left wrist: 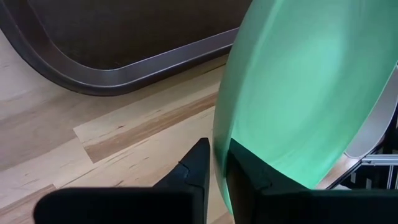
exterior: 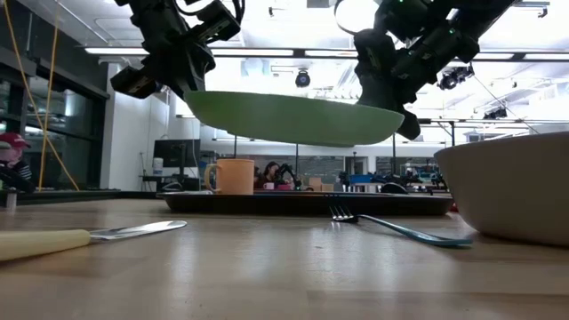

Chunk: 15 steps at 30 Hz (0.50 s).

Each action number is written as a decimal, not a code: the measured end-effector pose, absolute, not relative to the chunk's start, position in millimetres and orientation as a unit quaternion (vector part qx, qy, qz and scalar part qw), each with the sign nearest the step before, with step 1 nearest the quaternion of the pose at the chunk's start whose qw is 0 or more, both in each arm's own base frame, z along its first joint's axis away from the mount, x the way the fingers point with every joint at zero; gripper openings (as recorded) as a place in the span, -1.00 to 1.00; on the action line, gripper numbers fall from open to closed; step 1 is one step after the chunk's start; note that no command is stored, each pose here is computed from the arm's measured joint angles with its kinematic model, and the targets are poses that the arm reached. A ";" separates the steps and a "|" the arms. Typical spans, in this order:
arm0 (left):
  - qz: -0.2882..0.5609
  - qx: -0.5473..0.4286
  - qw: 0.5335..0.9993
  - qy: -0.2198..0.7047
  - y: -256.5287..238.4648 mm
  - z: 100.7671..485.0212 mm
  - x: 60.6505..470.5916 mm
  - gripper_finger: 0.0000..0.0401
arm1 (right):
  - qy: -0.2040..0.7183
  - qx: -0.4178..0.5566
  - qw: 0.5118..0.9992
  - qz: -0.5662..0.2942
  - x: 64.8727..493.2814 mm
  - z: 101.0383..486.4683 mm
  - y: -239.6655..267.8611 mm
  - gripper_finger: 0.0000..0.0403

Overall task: Set up tray
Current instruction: Put the green plate on the brown serving tray to the bottom right of the yellow mug

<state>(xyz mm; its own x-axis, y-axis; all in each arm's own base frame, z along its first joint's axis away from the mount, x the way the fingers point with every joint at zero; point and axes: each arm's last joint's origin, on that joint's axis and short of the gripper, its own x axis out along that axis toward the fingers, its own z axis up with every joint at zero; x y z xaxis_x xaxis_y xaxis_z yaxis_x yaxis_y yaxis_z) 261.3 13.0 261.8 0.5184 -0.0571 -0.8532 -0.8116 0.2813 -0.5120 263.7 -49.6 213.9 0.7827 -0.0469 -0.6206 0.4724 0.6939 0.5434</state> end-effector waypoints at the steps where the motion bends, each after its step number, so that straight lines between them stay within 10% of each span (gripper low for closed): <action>1: 0.274 -0.533 0.689 0.407 13.1 261.8 261.4 -0.63 | 0.295 0.364 0.871 -0.150 263.3 213.8 -50.3 -1.00; 15: 0.258 -0.530 0.700 0.403 12.6 266.5 259.5 -0.62 | 0.304 0.375 0.861 -0.158 260.1 212.1 -56.7 -1.00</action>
